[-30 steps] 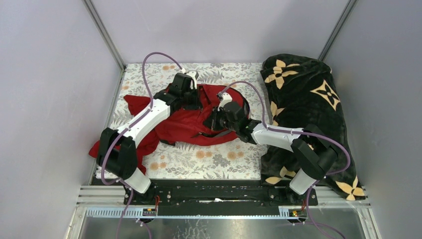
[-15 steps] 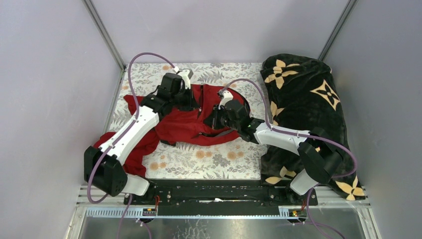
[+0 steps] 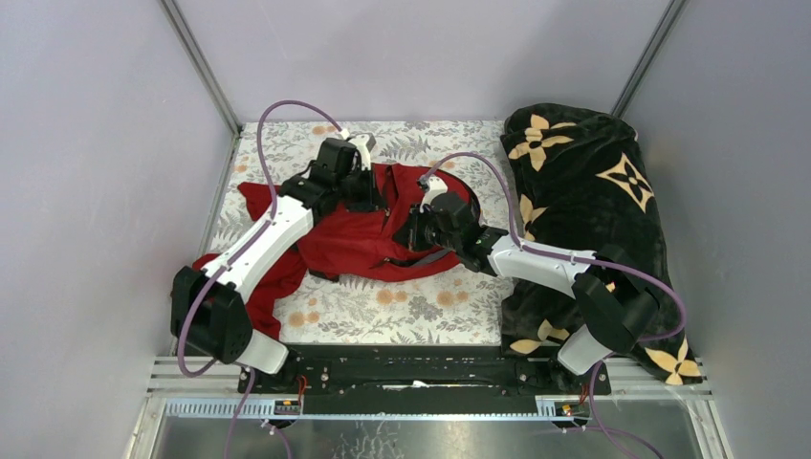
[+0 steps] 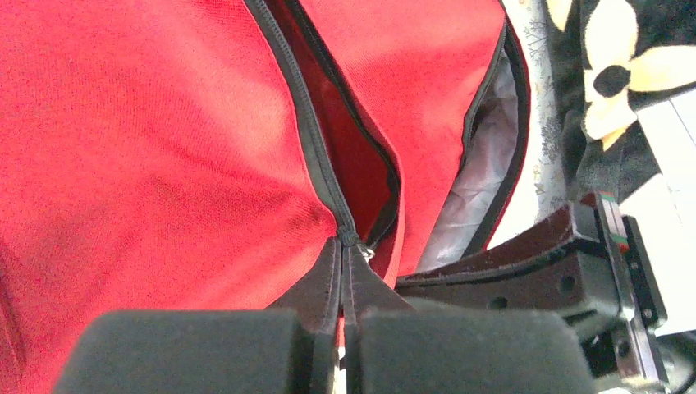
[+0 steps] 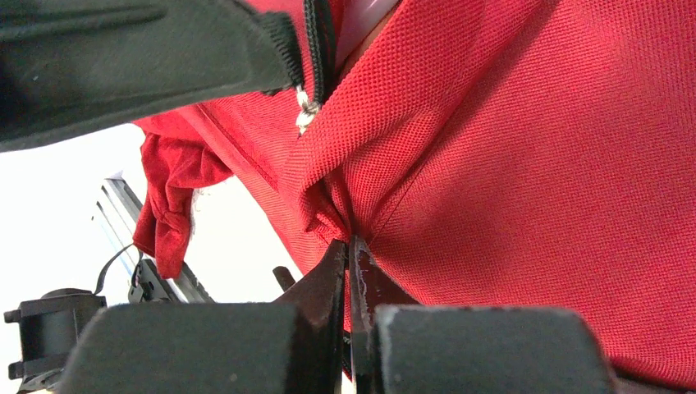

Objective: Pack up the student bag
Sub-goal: Zip the student bag at the center of the board.

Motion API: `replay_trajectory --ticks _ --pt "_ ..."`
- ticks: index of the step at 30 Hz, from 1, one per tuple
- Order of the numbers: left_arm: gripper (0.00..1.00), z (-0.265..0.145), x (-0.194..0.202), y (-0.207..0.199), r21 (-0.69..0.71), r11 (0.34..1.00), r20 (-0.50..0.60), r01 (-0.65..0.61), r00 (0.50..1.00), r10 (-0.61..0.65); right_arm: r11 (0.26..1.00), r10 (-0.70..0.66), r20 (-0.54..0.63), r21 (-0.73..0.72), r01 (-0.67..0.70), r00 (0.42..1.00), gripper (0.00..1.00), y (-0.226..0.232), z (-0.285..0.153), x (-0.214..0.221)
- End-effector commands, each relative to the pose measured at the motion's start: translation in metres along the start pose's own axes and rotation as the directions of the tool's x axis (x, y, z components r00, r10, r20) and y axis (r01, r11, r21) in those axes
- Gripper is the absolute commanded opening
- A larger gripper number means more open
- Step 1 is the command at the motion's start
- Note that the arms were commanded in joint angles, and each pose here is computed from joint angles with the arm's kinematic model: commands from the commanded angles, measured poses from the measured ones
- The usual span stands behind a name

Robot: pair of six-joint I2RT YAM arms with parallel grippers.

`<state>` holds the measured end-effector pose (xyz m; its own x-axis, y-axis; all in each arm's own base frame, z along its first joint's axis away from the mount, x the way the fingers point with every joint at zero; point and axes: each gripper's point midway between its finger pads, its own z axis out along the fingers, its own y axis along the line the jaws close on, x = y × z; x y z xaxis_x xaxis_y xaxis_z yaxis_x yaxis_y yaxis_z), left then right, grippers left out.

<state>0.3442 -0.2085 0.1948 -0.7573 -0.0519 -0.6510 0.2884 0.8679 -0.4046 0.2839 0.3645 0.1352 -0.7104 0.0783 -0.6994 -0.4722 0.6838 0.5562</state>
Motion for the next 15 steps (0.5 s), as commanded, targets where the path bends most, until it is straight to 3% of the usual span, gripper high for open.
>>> replay_trajectory --ticks 1,15 --pt "0.0 -0.006 -0.085 -0.009 0.008 1.0 0.261 -0.019 0.965 0.016 0.997 -0.006 -0.181 0.076 0.02 0.983 0.0 -0.021 -0.006 0.05" --pt "0.0 0.004 -0.113 0.01 -0.049 0.999 0.294 0.007 0.956 0.008 0.993 0.005 -0.248 0.113 0.024 0.969 0.0 -0.035 -0.011 0.077"
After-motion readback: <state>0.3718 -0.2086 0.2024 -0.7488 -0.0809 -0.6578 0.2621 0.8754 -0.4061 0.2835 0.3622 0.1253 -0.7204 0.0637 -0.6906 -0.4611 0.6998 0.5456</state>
